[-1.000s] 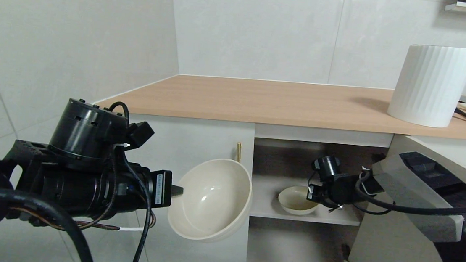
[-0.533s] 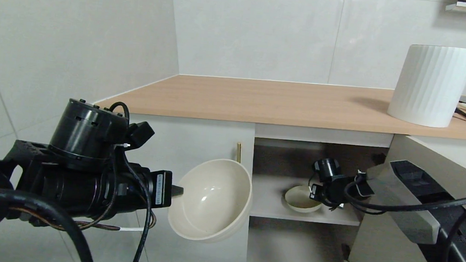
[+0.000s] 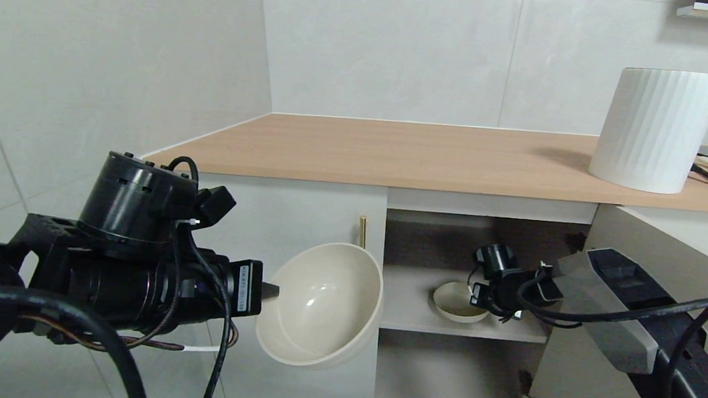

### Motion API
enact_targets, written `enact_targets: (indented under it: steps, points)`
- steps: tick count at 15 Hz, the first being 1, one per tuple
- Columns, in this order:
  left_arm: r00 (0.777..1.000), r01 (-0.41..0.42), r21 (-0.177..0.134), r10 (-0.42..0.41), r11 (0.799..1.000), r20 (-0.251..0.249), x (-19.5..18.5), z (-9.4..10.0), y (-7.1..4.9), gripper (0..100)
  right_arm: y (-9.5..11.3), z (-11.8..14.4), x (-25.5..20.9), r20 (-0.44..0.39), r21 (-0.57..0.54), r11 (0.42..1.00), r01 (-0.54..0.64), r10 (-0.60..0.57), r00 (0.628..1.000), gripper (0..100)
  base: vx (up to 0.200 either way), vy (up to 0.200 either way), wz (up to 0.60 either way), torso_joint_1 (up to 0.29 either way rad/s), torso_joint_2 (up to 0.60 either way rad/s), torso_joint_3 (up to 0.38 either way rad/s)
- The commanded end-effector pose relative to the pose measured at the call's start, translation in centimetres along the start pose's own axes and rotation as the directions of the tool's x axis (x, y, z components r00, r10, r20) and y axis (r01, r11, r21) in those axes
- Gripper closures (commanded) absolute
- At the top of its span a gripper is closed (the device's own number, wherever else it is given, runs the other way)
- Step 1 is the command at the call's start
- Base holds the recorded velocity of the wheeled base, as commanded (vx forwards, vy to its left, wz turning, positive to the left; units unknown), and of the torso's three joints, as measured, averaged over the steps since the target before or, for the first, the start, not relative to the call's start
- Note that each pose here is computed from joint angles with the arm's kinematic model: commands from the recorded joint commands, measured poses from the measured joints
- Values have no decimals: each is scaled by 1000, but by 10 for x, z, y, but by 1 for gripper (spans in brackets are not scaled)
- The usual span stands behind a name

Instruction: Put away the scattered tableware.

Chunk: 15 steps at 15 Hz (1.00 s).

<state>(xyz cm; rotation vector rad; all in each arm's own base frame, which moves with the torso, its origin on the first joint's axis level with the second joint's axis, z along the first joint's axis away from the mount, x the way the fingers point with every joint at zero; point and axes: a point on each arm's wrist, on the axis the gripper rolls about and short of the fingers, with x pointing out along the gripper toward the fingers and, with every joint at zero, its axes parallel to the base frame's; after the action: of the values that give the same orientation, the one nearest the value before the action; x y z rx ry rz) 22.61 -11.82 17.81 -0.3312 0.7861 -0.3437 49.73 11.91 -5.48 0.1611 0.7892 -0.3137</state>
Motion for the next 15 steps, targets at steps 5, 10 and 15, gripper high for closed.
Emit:
enact_targets:
  steps: [5,10,15]
  points:
    - [1000,7,12,-7,1000,-15,3,-3,-4,100,1,14,-28,19,44,999,-10,9,1000,0,0,0,0,0,0,0]
    - [996,-22,21,24,1000,-87,28,-10,-4,100,-6,25,-138,-15,31,991,-133,134,991,0,0,0,0,0,0,0]
    - [968,-136,101,154,986,-197,76,-41,-12,100,-10,11,-262,-4,-100,939,-328,329,944,0,0,0,0,0,0,0]
